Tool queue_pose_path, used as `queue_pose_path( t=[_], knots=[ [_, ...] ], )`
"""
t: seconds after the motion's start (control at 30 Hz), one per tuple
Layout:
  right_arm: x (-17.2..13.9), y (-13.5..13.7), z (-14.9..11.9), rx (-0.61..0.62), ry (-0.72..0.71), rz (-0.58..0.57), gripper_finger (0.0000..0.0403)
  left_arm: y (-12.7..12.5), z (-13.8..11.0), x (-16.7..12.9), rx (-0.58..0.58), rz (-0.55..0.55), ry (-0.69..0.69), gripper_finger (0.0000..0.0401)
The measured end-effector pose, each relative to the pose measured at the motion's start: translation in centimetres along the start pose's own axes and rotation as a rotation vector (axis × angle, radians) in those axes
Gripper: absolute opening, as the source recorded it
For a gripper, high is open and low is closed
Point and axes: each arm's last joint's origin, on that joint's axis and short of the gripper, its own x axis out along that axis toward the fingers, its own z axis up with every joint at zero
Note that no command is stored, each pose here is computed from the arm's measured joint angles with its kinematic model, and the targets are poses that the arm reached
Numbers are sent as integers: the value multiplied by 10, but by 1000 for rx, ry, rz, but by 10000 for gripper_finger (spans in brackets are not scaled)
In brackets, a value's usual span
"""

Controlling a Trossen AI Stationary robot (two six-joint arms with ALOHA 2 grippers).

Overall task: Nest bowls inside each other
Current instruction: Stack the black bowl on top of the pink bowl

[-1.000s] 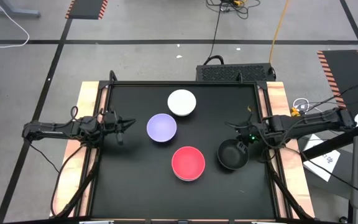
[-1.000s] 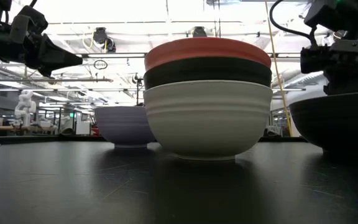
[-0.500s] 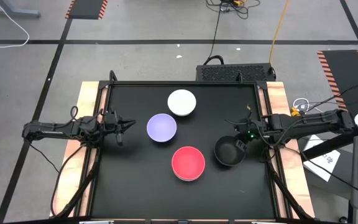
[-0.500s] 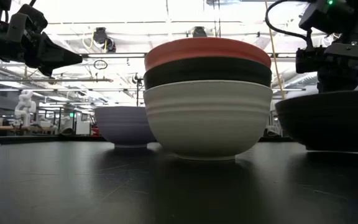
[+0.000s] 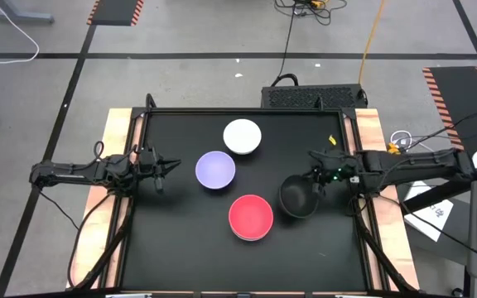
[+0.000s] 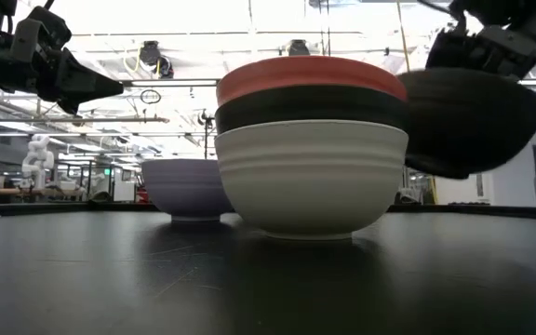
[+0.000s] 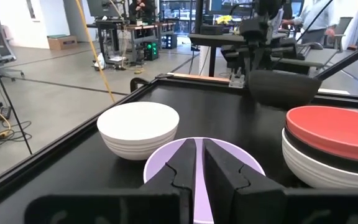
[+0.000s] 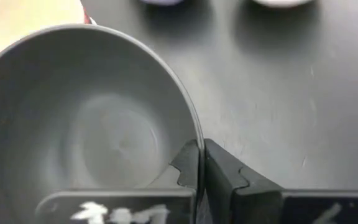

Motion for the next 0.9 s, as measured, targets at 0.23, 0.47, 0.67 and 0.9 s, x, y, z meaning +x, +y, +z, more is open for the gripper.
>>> queue_pose_path(
  t=[0.23, 0.47, 0.67, 0.9],
  knots=[
    [-26, -1, 1, -33, -150, 27, 1, 0, 0, 0, -10, 0, 0, 31],
    [-36, -7, -9, -55, -257, -4, 1, 0, 0, 0, -12, 0, 0, 31],
    [-28, -12, -23, -56, -332, 23, 1, 0, 0, 0, -12, 0, -1, 31],
    [-20, -9, -22, -96, -462, 125, 0, 0, 0, 0, -12, 0, -1, 31]
  ],
)
